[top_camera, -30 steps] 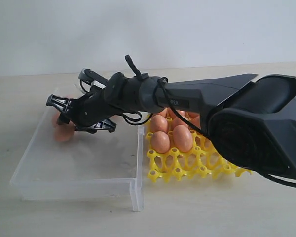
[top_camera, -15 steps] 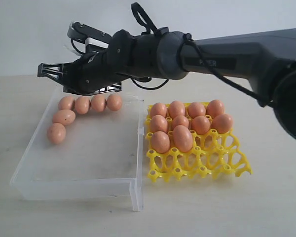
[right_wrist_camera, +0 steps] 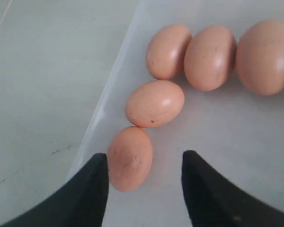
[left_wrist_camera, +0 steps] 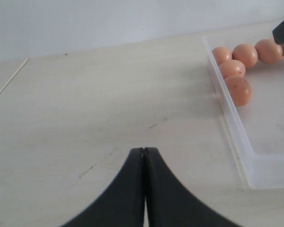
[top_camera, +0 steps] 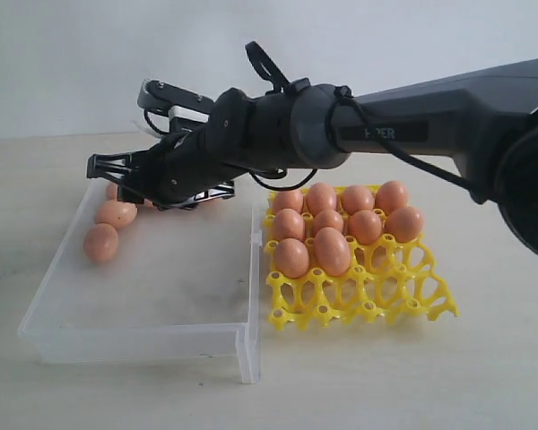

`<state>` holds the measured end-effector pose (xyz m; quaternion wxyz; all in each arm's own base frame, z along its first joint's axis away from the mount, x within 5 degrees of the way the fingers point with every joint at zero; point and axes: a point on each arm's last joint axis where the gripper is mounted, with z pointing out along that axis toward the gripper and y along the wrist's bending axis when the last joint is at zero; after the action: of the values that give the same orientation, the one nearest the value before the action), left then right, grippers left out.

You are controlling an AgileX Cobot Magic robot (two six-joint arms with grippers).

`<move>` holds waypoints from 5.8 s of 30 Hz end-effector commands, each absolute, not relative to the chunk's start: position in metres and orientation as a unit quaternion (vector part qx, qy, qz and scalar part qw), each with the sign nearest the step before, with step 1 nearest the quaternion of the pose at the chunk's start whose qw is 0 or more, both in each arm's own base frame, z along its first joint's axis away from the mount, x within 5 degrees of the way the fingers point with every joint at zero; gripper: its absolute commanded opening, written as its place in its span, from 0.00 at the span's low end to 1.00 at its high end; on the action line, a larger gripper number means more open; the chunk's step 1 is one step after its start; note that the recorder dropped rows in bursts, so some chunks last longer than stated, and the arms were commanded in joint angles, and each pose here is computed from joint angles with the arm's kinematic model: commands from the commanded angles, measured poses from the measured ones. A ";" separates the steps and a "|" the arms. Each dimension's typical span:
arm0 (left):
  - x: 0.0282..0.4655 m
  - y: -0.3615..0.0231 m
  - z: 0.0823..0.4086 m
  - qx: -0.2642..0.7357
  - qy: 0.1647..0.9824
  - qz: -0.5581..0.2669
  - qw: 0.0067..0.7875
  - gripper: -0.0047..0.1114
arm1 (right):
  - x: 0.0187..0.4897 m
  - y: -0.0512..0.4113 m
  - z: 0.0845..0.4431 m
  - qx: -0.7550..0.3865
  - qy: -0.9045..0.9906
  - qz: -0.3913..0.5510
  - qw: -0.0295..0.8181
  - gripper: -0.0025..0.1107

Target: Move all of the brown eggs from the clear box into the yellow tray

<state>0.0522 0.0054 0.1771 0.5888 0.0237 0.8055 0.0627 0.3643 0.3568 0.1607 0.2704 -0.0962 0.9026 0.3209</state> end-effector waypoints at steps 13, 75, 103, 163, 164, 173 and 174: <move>0.052 0.005 0.179 0.024 0.802 0.058 0.594 0.04 | 0.376 0.401 0.138 -0.082 0.895 0.375 0.225 0.47; 0.052 0.005 0.179 0.024 0.802 0.058 0.594 0.04 | 0.383 0.405 0.091 -0.125 0.911 0.330 0.212 0.02; 0.052 0.005 0.179 0.024 0.802 0.058 0.594 0.04 | 0.240 0.203 0.209 -0.150 0.823 0.174 0.519 0.02; 0.052 0.005 0.179 0.024 0.802 0.058 0.594 0.04 | 0.287 0.128 0.146 -0.069 0.919 0.065 0.384 0.02; 0.052 0.005 0.179 0.024 0.802 0.058 0.594 0.04 | 0.287 0.128 0.146 -0.069 0.919 0.065 0.384 0.02; 0.052 0.005 0.179 0.024 0.802 0.058 0.594 0.04 | 0.287 0.128 0.146 -0.069 0.919 0.065 0.383 0.02; 0.052 0.005 0.179 0.024 0.802 0.058 0.594 0.04 | 0.287 0.128 0.146 -0.069 0.919 0.065 0.383 0.02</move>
<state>0.0522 0.0054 0.1771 0.5888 0.0237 0.8055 0.0627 0.2837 0.1297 0.1435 0.3725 -0.0689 0.9228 0.0710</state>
